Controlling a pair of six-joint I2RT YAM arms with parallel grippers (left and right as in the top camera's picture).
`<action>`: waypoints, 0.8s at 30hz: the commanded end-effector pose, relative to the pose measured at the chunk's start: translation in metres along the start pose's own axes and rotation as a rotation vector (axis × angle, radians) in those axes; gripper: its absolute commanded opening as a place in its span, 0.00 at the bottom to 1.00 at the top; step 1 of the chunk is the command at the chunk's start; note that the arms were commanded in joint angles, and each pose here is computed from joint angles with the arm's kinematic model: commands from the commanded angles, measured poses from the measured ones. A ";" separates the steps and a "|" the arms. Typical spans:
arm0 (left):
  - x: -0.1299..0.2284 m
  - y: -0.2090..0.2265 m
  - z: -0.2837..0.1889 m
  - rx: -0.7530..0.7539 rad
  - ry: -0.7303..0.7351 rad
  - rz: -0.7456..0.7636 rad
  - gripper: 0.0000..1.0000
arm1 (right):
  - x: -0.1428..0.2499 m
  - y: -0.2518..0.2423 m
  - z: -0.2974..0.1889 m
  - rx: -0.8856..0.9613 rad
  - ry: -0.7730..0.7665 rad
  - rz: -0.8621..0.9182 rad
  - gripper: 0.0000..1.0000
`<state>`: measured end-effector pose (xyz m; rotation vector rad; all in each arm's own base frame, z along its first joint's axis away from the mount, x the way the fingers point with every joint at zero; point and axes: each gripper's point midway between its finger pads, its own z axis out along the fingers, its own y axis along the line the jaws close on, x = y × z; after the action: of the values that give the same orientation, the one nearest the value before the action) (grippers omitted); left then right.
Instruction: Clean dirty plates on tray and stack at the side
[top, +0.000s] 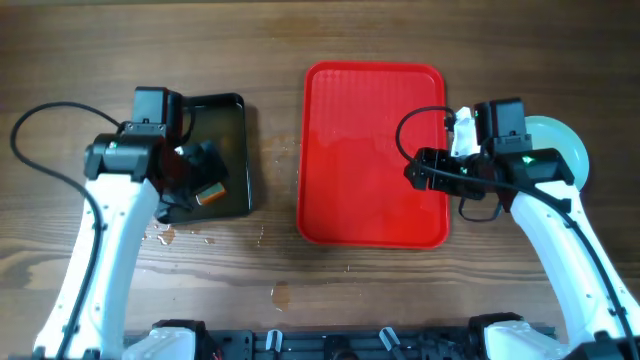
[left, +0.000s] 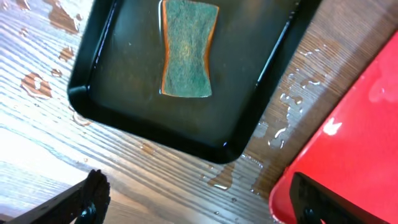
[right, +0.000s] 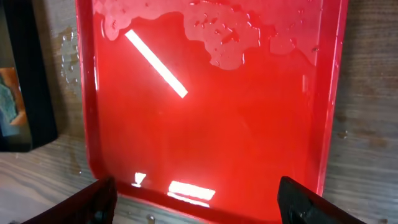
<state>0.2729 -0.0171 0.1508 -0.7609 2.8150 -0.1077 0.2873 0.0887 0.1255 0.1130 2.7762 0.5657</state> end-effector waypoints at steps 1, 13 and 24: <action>0.003 0.003 -0.047 0.093 -0.142 0.049 1.00 | -0.018 0.033 -0.063 -0.073 -0.207 -0.130 0.83; 0.026 0.016 -0.129 0.284 -0.416 0.037 1.00 | 0.009 0.071 -0.188 -0.173 -0.639 -0.285 1.00; 0.026 0.016 -0.129 0.283 -0.414 0.037 1.00 | 0.006 0.037 -0.178 0.006 -0.768 -0.347 1.00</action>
<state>0.2125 -0.0139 0.2677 -0.5951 2.3581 -0.2865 0.2245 0.0774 0.2965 -0.0959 2.0943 0.5111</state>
